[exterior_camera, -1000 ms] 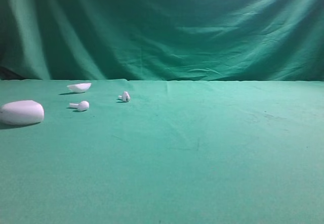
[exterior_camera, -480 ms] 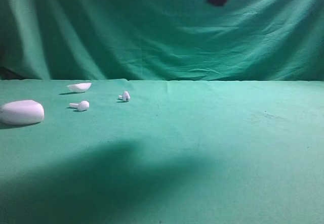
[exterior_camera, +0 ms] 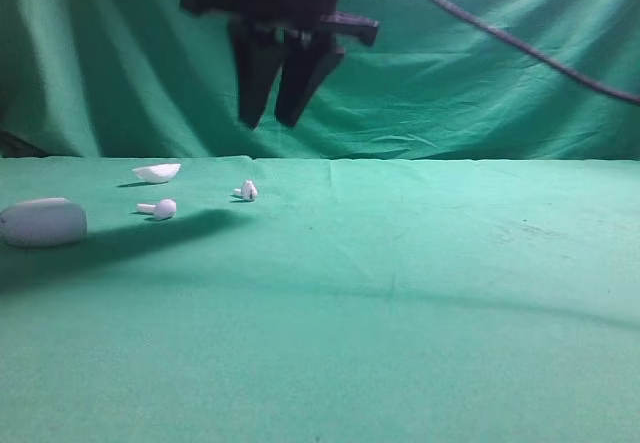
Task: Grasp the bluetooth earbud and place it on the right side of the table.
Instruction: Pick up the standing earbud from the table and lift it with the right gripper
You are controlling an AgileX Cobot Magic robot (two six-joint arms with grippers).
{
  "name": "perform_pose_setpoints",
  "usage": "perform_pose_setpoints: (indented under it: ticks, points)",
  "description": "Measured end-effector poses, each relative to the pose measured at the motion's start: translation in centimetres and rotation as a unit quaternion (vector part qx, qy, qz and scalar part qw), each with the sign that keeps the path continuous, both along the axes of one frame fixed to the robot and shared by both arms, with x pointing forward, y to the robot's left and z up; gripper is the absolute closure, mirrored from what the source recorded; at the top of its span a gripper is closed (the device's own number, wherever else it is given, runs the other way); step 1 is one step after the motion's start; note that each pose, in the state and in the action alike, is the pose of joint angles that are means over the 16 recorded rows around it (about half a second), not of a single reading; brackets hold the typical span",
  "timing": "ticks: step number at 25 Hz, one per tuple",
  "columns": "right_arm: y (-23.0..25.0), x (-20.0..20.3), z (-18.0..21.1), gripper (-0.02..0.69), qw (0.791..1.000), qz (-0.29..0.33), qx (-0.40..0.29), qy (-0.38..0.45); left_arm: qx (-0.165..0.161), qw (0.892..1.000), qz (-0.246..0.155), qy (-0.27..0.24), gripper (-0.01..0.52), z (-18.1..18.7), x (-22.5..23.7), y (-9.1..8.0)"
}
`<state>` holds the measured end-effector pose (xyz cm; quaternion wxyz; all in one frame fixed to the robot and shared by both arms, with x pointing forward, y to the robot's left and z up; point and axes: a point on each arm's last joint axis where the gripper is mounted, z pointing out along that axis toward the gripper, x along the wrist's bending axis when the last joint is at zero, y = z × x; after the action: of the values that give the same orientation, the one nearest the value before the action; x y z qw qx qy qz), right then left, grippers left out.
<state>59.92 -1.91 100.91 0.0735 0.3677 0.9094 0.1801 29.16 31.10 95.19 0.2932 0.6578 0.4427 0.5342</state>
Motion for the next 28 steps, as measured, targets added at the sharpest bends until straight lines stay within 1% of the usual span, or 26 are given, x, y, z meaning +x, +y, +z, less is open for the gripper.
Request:
perform_pose_setpoints:
  ticks: [6,8,10,13,20,24,28]
  points:
    - [2.3,2.5,-3.6,0.331,1.0,-0.002,-0.005,0.002,0.0,1.0,0.0,0.0,0.514,0.0,0.0,0.0]
    - [2.7,3.1,-4.6,0.31,1.0,-0.004,-0.007,0.003,0.0,1.0,0.0,0.0,0.514,0.0,0.0,0.0]
    - [3.0,3.5,-5.4,0.312,1.0,-0.007,-0.008,0.003,0.0,1.0,0.0,0.0,0.514,0.0,0.0,0.0]
    - [3.4,4.0,-6.3,0.351,1.0,-0.01,-0.009,0.003,0.0,1.0,0.0,0.0,0.514,0.0,0.0,0.0]
    - [3.6,4.3,-6.8,0.479,1.0,-0.015,-0.011,0.002,0.0,1.0,0.0,0.0,0.514,0.0,0.0,0.0]
    - [3.3,4.1,-5.3,0.545,1.0,-0.019,-0.009,0.002,0.0,1.0,0.0,0.0,0.514,0.0,0.0,0.0]
    - [2.2,3.6,-2.0,0.578,1.0,-0.028,-0.004,0.0,0.0,1.0,0.0,0.0,0.514,0.0,0.0,0.0]
